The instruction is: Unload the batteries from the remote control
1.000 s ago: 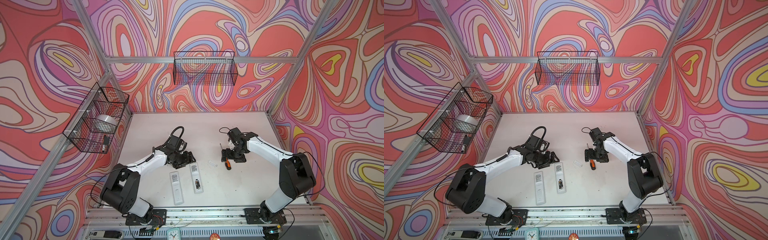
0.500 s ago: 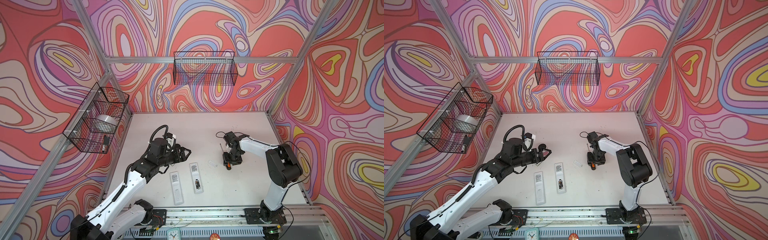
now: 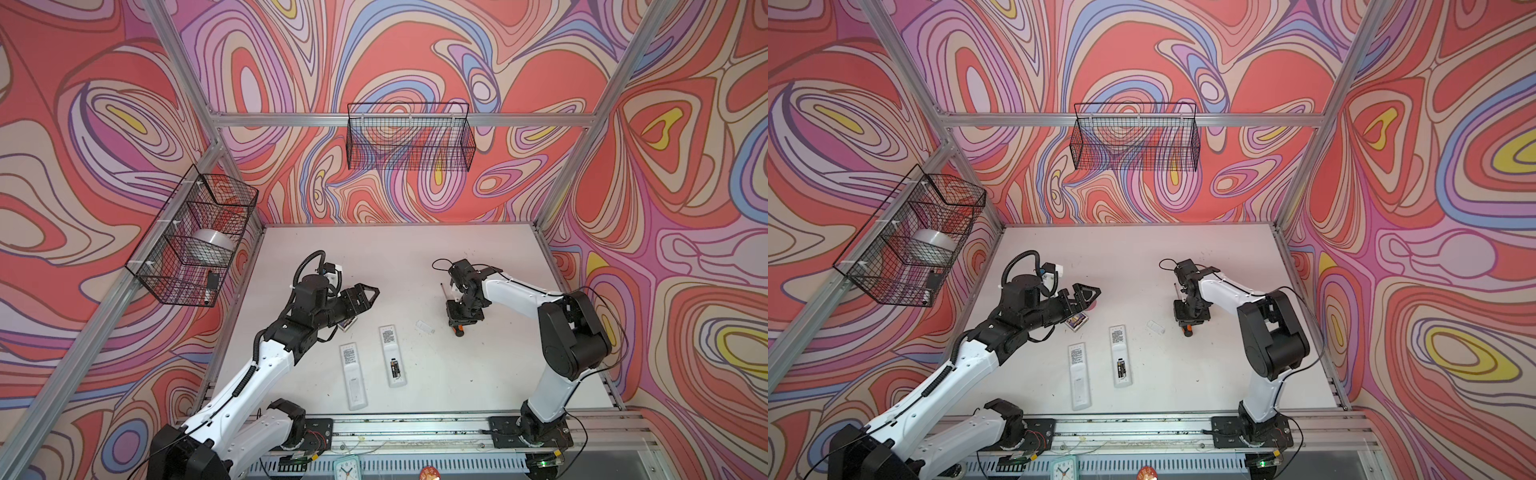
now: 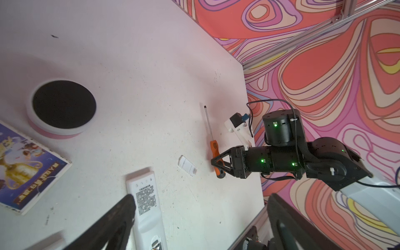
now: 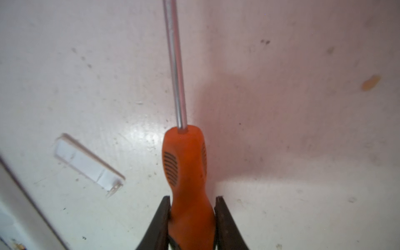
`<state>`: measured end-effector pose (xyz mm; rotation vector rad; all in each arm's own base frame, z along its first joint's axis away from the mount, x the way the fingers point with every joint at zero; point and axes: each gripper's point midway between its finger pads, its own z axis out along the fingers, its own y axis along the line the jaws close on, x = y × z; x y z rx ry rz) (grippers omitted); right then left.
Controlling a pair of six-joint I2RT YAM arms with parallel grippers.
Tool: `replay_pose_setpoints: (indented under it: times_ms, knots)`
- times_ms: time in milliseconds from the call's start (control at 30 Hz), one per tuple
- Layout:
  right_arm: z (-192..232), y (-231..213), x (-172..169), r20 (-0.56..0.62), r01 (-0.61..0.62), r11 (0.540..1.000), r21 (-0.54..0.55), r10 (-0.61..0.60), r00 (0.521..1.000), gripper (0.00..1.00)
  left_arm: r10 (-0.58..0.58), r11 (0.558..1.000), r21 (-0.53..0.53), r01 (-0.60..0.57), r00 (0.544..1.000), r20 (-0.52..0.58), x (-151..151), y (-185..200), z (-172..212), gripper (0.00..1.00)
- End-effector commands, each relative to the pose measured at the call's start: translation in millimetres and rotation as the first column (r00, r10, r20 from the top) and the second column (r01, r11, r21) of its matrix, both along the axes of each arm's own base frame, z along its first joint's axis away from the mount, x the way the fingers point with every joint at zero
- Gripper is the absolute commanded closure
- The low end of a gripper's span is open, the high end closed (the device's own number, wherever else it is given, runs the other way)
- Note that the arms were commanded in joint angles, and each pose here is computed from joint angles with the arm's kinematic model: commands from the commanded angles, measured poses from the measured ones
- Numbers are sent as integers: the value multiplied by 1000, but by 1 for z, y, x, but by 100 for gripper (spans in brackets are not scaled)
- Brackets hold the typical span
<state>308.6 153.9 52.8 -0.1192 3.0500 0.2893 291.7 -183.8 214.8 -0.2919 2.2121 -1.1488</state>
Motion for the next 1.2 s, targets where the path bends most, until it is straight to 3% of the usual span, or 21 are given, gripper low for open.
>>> replay_pose_setpoints:
  times_ms: [0, 167, 333, 633, 767, 1167]
  knots:
    - [66, 39, 20, 125, -110, 971, 210, 85, 989, 99, -109, 977, -180, 116, 993, 48, 5, -18, 25, 2]
    - [138, 87, 30, 189, -223, 862, 455, 151, 970, 99, -258, 927, -262, 267, 964, 69, 15, -41, 47, 0]
    - [186, 112, 29, 240, -292, 773, 563, 185, 953, 99, -297, 915, -251, 316, 949, 111, 23, -48, 66, 0]
    - [210, 144, -7, 273, -441, 737, 512, 347, 897, 99, -309, 911, -252, 327, 945, 108, 31, -52, 78, 11]
    - [197, 151, -21, 214, -459, 732, 503, 409, 887, 99, -302, 913, -255, 317, 948, 98, 34, -52, 76, 20]
    - [198, 156, -46, 196, -496, 708, 504, 465, 863, 100, -255, 919, -288, 270, 963, 90, 39, -50, 77, 46]
